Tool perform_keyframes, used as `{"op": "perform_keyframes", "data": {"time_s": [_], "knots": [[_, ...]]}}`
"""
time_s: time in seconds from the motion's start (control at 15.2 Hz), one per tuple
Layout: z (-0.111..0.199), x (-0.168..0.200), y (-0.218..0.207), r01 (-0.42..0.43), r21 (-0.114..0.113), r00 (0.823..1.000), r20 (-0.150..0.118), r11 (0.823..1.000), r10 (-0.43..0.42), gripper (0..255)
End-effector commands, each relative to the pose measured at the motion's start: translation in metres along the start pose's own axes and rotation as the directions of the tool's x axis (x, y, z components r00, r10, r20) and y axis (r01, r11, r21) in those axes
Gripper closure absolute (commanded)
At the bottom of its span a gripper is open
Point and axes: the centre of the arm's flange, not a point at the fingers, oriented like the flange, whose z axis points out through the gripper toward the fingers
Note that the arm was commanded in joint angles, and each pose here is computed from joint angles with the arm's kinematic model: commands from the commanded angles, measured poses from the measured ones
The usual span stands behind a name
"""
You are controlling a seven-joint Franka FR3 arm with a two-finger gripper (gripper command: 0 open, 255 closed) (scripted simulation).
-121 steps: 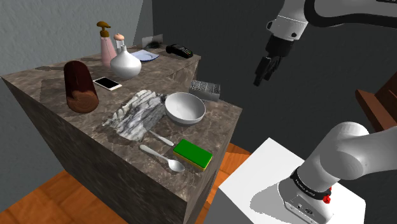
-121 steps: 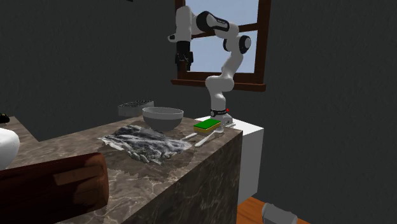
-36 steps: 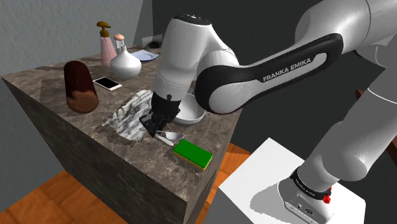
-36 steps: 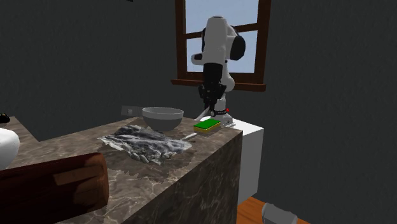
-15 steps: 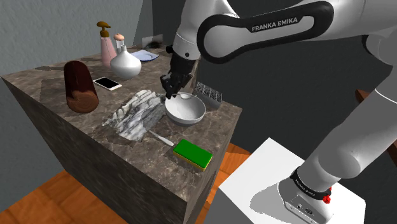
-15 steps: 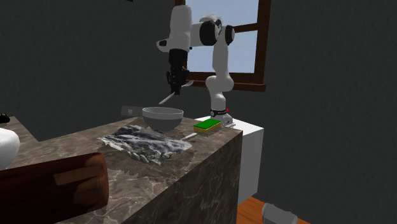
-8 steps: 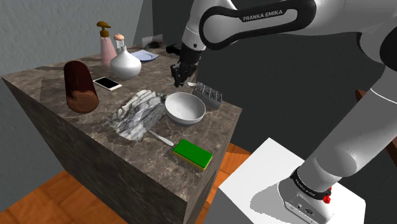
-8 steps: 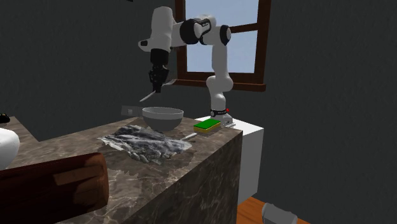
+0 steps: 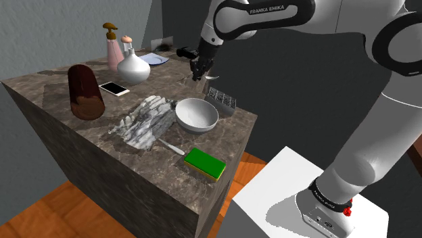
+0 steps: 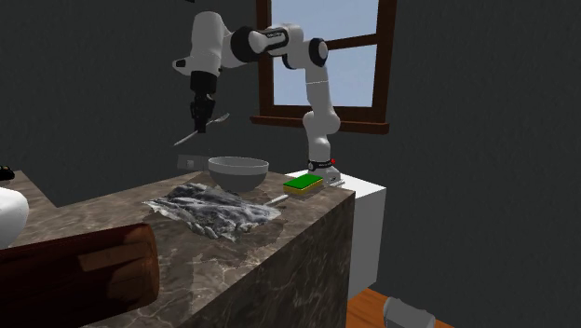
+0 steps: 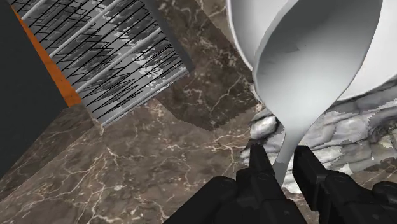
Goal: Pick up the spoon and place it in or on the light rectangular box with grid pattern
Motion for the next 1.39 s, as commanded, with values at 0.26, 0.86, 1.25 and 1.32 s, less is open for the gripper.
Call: {"op": "perform_keyframes", "data": {"time_s": [0.26,0.86,1.25,1.32], "knots": [[-0.003,0.038,0.074,0.001,0.0,1.0,0.0,1.0,-0.001,255],[0.038,0.031,0.084,0.001,0.0,1.0,0.0,1.0,-0.001,255],[0.068,0.024,0.088,0.001,0.0,1.0,0.0,1.0,-0.001,255],[0.077,0.022,0.089,0.001,0.0,1.0,0.0,1.0,-0.001,255]]}}
